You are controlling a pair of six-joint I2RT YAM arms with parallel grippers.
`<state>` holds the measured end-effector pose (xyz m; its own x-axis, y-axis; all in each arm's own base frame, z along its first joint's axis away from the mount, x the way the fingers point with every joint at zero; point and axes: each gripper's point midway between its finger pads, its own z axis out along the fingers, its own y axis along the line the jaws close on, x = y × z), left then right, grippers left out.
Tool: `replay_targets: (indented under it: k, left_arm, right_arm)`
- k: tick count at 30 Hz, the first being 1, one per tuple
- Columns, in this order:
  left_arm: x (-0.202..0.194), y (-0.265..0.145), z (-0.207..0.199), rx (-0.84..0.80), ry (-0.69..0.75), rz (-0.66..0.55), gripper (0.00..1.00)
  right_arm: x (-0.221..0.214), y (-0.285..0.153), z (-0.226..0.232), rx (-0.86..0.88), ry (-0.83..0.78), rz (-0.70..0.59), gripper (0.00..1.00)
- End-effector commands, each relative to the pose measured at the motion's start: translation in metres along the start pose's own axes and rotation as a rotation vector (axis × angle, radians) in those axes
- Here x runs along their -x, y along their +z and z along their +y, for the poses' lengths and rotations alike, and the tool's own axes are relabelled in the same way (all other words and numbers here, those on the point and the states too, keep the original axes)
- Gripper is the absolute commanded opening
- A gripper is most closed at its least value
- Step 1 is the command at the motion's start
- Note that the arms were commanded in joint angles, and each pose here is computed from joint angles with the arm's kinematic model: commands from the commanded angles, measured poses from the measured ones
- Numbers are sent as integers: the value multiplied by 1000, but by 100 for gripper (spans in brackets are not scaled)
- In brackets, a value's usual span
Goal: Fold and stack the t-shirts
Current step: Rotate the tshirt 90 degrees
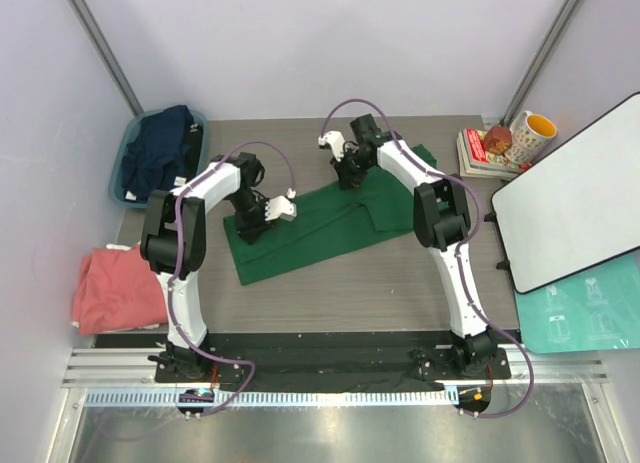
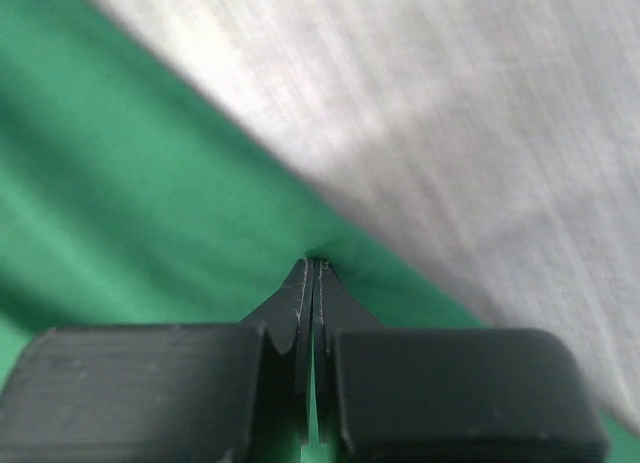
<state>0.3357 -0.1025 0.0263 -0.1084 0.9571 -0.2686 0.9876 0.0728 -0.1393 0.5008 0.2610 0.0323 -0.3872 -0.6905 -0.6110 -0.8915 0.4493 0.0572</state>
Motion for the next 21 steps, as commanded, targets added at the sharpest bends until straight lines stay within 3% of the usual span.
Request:
replay_targets:
  k: [1, 11, 18, 21]
  left_arm:
    - [0, -6, 1, 2, 15, 20, 36]
    - [-12, 0, -16, -31, -6, 41, 37]
    - [-20, 1, -26, -5, -52, 57, 38]
    - [-26, 0, -20, 37, -58, 87, 38]
  right_arm:
    - [24, 5, -37, -185, 19, -70, 2]
    - [23, 16, -81, -415, 49, -71, 1]
    - [20, 15, -70, -369, 34, -64, 2]
    - [21, 12, -60, -330, 6, -51, 9]
